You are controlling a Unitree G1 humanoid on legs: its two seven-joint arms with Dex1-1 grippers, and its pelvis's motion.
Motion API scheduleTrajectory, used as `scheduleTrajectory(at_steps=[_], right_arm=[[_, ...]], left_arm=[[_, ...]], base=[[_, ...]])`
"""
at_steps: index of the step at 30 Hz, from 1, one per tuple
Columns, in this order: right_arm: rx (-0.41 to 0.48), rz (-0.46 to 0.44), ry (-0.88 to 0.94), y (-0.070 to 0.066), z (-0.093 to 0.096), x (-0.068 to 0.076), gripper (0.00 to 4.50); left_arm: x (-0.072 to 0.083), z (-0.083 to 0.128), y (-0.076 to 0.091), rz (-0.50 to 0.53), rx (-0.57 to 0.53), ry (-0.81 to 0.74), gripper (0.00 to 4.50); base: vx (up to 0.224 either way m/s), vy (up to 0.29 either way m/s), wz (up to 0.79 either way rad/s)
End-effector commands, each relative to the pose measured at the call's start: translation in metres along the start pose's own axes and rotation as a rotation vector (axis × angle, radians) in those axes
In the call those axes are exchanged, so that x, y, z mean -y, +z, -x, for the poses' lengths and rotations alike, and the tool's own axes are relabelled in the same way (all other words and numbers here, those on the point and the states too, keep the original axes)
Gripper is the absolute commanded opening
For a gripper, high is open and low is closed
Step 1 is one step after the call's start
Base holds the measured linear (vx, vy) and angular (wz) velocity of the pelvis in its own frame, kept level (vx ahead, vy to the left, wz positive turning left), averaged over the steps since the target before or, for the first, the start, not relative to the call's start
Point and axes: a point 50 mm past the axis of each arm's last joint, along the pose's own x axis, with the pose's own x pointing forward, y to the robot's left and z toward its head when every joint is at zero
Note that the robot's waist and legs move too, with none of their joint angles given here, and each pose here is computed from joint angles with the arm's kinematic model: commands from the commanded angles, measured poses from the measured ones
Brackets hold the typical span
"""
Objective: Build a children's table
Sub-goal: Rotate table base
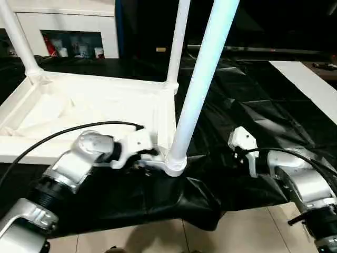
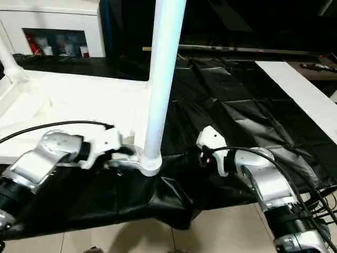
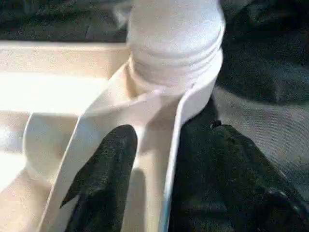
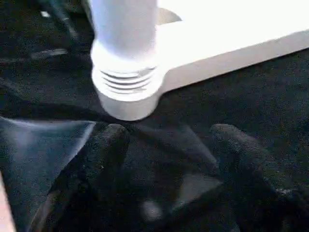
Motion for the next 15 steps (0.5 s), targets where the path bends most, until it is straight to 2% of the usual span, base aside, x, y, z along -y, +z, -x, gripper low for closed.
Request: scheduleTrajectory(at_steps=[1, 5, 15], right_arm=[[-0.006, 0.011, 0.016, 0.003, 0.003, -0.002, 3.06], [-0.017, 0.006, 0.026, 0.003, 0.003, -0.005, 3.06], [-0.016, -0.007, 0.042, 0.004, 0.0, -0.011, 3.06]], left_arm=[[-0.004, 0.004, 0.001, -0.011, -0.003, 0.02, 2.47], [-0.009, 0.009, -0.008, -0.006, -0.062, 0.04, 2.19], [-0.017, 0.006, -0.014, 0.004, -0.07, 0.112, 1.37]], base=[[0.0, 0.0, 0.0], [0.0, 0.0, 0.0], [0.0, 0.0, 0.0]])
